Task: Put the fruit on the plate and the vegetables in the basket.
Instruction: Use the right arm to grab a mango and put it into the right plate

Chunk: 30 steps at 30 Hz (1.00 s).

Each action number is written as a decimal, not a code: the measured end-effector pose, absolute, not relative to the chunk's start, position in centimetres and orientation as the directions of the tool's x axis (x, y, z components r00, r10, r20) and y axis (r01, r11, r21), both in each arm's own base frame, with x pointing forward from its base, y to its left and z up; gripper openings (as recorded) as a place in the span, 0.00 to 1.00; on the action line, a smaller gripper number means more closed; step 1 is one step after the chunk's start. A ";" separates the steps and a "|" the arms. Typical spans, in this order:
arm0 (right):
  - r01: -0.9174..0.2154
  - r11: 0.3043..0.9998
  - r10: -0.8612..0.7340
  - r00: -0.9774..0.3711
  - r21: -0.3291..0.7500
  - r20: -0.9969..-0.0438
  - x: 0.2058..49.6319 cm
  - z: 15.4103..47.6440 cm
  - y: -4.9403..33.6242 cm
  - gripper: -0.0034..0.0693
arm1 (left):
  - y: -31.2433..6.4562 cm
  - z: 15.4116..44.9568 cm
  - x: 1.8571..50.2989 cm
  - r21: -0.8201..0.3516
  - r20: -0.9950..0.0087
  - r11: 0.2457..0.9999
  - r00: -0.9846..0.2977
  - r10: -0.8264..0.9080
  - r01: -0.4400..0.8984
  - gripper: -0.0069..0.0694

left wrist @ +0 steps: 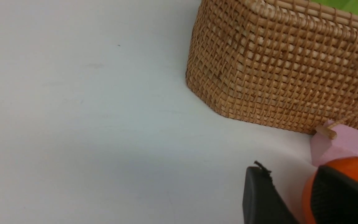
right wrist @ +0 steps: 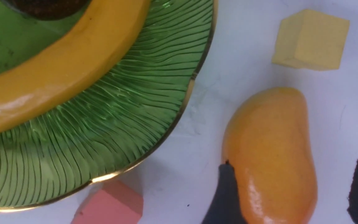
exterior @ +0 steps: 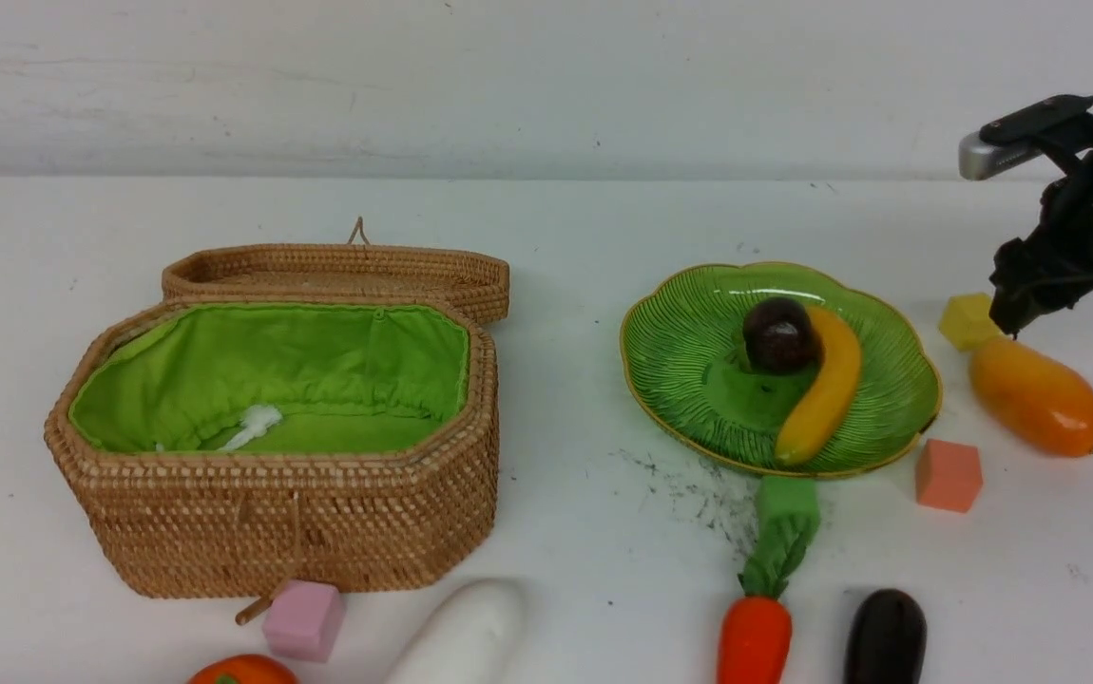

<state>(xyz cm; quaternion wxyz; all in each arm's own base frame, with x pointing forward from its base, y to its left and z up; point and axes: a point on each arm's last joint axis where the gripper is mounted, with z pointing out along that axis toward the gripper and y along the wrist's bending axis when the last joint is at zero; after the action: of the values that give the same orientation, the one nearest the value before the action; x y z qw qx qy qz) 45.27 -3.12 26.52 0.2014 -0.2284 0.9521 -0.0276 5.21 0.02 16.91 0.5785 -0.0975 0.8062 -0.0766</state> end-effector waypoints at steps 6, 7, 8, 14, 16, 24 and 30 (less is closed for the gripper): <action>-0.427 0.891 -0.455 -0.824 -0.157 -0.338 45.5 25.5 -3.4 0.96 | 0.0 16.9 5.2 -0.236 -0.918 0.969 -0.312 -0.246 -0.068 0.40; -0.428 0.891 -0.454 -0.827 -0.153 -0.332 45.6 25.1 -3.4 0.97 | 0.0 16.9 5.2 -0.236 -0.918 0.969 -0.312 -0.246 -0.068 0.40; -0.429 0.891 -0.453 -0.830 -0.149 -0.325 45.8 24.7 -3.4 0.98 | 0.0 16.9 5.2 -0.236 -0.918 0.969 -0.312 -0.246 -0.068 0.40; -0.387 0.914 -0.406 -0.866 -0.122 -0.291 46.8 21.0 -5.3 0.98 | 0.0 16.9 5.2 -0.236 -0.918 0.969 -0.312 -0.246 -0.068 0.40; -0.349 0.931 -0.364 -0.888 -0.106 -0.282 47.0 19.5 -6.8 0.98 | 0.0 16.9 5.2 -0.236 -0.918 0.969 -0.312 -0.246 -0.068 0.40; -0.332 0.938 -0.291 -0.911 0.101 -0.294 46.2 17.2 -9.3 0.87 | 0.0 16.9 5.2 -0.236 -0.918 0.969 -0.312 -0.246 -0.068 0.40; -0.381 0.890 -0.265 -0.880 0.252 -0.394 46.0 19.6 -8.6 0.87 | 0.0 16.9 5.2 -0.236 -0.918 0.969 -0.312 -0.246 -0.068 0.40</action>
<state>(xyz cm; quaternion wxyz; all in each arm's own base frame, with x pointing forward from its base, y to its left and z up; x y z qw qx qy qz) 45.97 -8.60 19.58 0.1774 -0.1688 0.9557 0.1632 5.21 0.02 16.91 0.5785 -0.0975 0.8062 -0.0766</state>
